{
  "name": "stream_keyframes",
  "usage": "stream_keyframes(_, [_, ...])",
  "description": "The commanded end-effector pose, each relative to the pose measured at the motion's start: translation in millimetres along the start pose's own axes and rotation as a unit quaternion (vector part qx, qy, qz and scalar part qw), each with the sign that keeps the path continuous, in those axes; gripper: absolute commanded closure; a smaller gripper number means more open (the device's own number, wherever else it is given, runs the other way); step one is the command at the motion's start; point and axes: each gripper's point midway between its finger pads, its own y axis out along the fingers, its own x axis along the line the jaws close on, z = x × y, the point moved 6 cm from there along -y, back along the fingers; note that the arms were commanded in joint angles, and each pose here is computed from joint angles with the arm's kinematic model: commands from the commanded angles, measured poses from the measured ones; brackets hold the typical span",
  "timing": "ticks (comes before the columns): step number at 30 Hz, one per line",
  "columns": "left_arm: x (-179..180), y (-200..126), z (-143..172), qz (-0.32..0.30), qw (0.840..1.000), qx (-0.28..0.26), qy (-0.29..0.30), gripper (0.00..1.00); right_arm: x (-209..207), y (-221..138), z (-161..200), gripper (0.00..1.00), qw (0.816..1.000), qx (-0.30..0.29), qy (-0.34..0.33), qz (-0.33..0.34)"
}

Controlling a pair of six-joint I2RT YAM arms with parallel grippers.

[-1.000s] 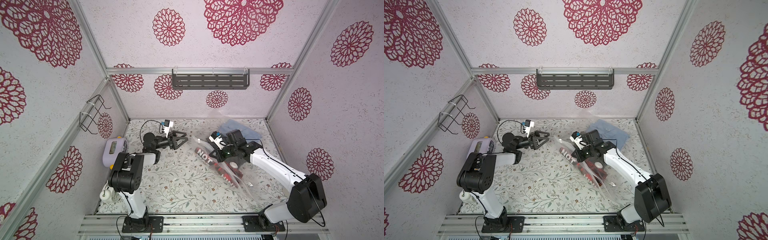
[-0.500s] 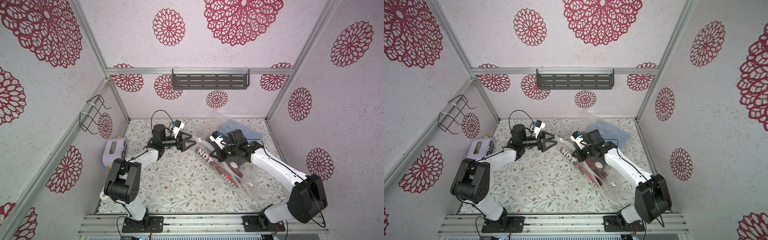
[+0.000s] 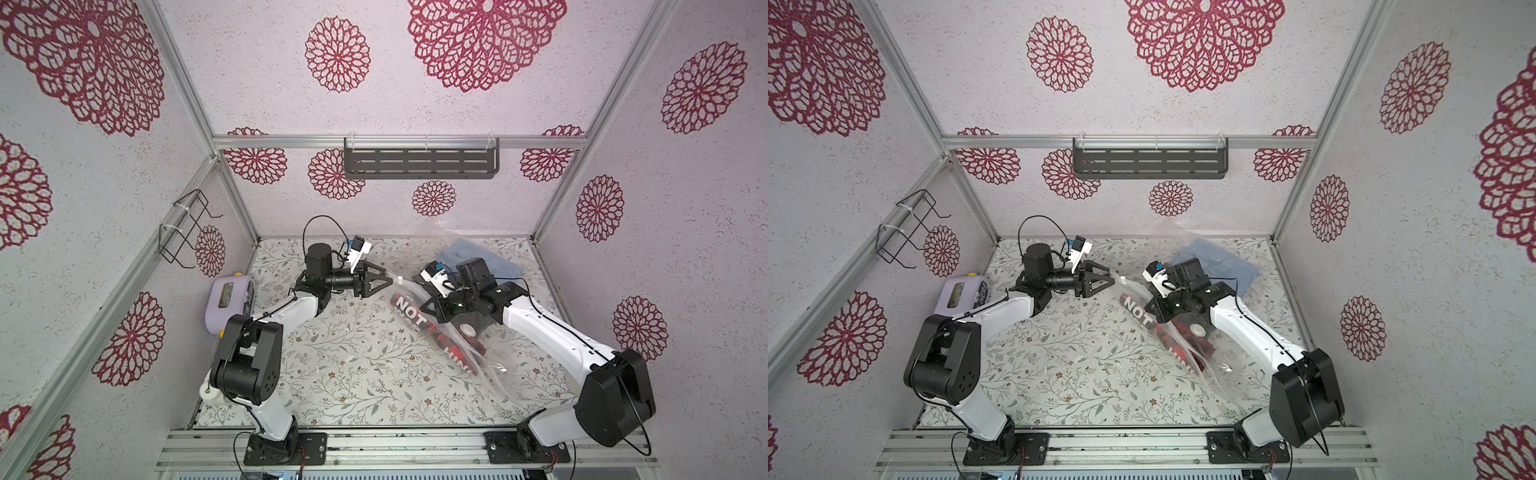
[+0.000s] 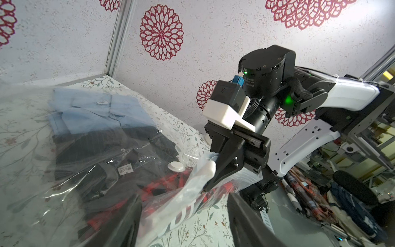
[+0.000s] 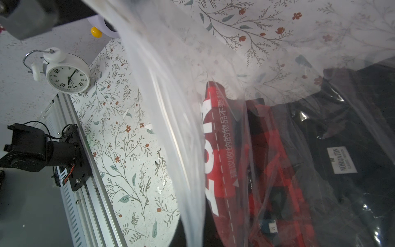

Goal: Place the folded shirt into the vacuum bag
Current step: Adjust the vacuum bag at the center of the board.

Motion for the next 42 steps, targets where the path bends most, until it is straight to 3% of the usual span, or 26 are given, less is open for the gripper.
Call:
stream_keyframes(1, [1.8,4.6,1.4,0.012,1.0,0.013,-0.009,0.49,8.0,-18.8,-21.2,0.98,0.999,-0.044,-0.013,-0.009])
stream_keyframes(2, [2.4,4.8,1.0,0.011,1.0,0.014,-0.011,0.56,8.7,-19.1,-21.5,0.98,0.999,-0.045,-0.014,-0.01])
stream_keyframes(4, [3.8,5.1,0.8,0.007,1.0,0.016,-0.016,0.8,7.3,-19.6,-21.4,0.98,0.999,-0.046,-0.013,-0.006])
stream_keyframes(7, [4.7,4.3,-0.2,-0.004,1.0,0.015,-0.019,0.99,5.9,-20.0,-21.0,0.98,0.999,-0.047,-0.011,-0.005])
stream_keyframes(8, [4.5,3.7,-1.2,-0.008,1.0,0.015,-0.019,1.0,5.6,-20.6,-21.5,0.98,0.999,-0.048,-0.011,-0.005])
stream_keyframes(11, [8.2,1.3,-3.8,-0.04,0.999,0.011,-0.023,1.0,7.8,-22.1,-21.8,0.95,0.998,-0.053,-0.011,-0.011])
stream_keyframes(16, [20.3,-9.9,-8.1,-0.095,0.994,-0.015,-0.042,1.0,13.8,-28.2,-25.4,0.6,0.997,-0.069,-0.014,-0.022])
stream_keyframes(20, [33.0,-28.5,-6.7,-0.112,0.99,-0.055,-0.065,1.0,12.2,-34.5,-28.5,0.44,0.997,-0.08,-0.013,0.005])
stream_keyframes(24, [35.6,-39.3,-5.3,-0.096,0.988,-0.085,-0.087,1.0,10.5,-33.0,-32.5,0.43,0.995,-0.073,-0.02,0.058])
stream_keyframes(33, [31.3,-42.7,0.6,-0.078,0.988,-0.076,-0.105,1.0,45.0,-10.7,-56.8,0.45,0.994,-0.044,-0.077,0.07])
stream_keyframes(39, [23.6,-47.9,-3.4,-0.125,0.985,-0.062,-0.103,1.0,56.0,-7.3,-47.5,0.44,0.989,-0.039,-0.095,0.108])
stream_keyframes(42, [17.5,-54.5,-4.1,-0.165,0.979,-0.057,-0.104,1.0,37.6,-19.0,-36.9,0.41,0.982,-0.072,-0.051,0.167])
